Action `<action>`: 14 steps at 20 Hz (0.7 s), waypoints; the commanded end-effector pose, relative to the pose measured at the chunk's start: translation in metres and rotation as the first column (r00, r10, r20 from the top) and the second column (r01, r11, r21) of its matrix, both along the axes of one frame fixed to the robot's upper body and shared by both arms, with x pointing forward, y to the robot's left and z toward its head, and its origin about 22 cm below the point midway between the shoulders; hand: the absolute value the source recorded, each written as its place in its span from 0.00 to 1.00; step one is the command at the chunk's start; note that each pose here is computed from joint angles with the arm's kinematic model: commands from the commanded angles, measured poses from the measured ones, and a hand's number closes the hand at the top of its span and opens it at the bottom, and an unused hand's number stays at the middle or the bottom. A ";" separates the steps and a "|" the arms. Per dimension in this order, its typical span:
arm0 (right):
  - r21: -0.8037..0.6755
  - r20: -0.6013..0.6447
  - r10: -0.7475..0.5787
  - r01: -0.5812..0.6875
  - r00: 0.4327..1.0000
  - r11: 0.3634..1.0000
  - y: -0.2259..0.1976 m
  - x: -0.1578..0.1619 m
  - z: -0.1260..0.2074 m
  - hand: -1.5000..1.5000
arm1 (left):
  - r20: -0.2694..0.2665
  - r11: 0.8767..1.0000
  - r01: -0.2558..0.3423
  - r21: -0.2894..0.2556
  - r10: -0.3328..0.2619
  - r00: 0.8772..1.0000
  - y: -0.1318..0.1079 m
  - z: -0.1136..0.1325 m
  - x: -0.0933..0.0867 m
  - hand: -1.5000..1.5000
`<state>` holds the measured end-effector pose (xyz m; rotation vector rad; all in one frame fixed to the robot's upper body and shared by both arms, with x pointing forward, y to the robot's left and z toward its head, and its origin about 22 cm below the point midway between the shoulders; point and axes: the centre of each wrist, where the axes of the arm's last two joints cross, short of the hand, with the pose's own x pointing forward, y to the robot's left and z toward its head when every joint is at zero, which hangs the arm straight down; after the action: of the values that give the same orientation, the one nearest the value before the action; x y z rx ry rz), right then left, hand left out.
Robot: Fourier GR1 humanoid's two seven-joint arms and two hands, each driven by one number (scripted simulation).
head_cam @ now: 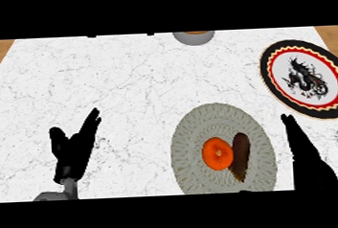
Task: Pick the squash from the placemat and place it in the plate
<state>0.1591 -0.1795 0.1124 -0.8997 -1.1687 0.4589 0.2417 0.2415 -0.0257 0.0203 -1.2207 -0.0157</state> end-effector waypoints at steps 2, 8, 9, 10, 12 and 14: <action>-0.027 -0.160 -0.042 0.038 0.986 0.999 0.033 0.014 -0.008 0.00 | -0.039 1.000 -0.001 0.006 0.001 0.999 -0.002 -0.002 -0.003 0.50; 0.044 -0.171 -0.003 0.010 0.985 0.999 0.067 0.027 -0.014 0.00 | -0.024 1.000 0.014 -0.008 -0.015 1.000 0.006 -0.008 0.002 0.50; 0.039 -0.174 -0.012 0.019 0.985 0.999 0.051 0.030 -0.021 0.00 | -0.029 1.000 0.002 -0.015 -0.003 1.000 -0.009 -0.016 -0.013 0.50; 0.038 -0.173 0.000 0.006 0.985 0.999 0.059 0.027 -0.034 0.00 | -0.022 0.999 0.015 -0.033 -0.016 1.000 -0.011 -0.007 -0.001 0.50; 0.029 -0.152 -0.005 0.009 0.988 1.000 0.064 0.030 -0.024 0.00 | -0.033 1.000 -0.015 -0.025 0.014 0.999 0.016 0.002 0.008 0.50; 0.005 -0.173 -0.022 0.023 0.985 1.000 0.065 0.041 -0.035 0.00 | -0.028 1.000 0.005 -0.007 -0.005 1.000 0.014 -0.005 -0.012 0.50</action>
<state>0.1923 -0.1193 0.0864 -0.8228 -1.0840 0.5197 0.2390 0.2467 -0.0266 0.0182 -1.2275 -0.0098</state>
